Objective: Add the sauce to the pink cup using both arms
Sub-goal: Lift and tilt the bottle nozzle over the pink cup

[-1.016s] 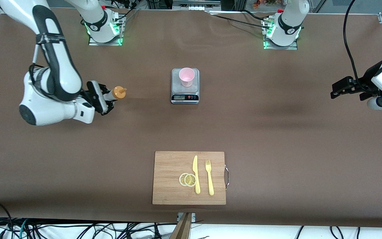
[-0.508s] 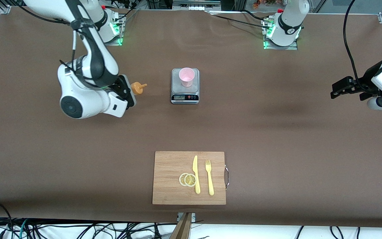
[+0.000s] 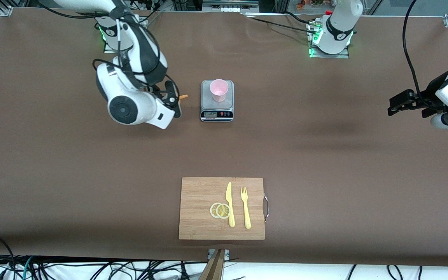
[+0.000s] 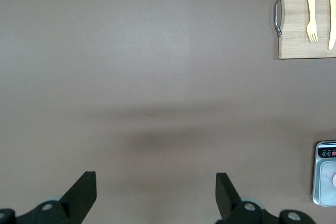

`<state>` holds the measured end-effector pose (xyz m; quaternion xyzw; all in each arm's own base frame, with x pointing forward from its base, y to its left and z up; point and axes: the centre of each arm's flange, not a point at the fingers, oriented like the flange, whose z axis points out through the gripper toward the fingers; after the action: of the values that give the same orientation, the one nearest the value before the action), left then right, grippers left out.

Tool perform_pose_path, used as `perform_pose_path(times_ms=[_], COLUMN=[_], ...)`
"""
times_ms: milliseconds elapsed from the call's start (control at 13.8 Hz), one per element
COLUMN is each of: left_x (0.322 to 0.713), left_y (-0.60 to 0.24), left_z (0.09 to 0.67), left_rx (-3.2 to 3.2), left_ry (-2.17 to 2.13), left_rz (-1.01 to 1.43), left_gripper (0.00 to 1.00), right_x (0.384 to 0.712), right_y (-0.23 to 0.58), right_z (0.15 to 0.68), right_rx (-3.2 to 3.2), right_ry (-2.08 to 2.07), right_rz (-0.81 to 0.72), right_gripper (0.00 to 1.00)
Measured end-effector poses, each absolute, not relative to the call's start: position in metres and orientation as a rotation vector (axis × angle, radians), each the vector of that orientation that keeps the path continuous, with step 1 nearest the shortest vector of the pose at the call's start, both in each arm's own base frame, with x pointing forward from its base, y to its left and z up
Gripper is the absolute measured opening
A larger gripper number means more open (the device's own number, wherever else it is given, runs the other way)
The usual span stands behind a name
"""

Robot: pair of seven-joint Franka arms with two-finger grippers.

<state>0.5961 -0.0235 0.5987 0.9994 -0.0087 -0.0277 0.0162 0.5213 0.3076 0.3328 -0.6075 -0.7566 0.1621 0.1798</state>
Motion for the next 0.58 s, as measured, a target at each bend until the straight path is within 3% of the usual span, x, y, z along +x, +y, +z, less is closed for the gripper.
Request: perform_pose_path(times_ms=[580], left_x=[0.596], left_y=[-0.023], left_z=[0.599], left_rx=[3.108], left_ry=[-0.027], left_rz=[-0.086], left_gripper=[1.0], right_x=[0.48], right_y=[0.374], right_z=[0.334], right_rx=[-1.82], right_ry=[-2.233], right_rz=[0.58], right_gripper=[0.37])
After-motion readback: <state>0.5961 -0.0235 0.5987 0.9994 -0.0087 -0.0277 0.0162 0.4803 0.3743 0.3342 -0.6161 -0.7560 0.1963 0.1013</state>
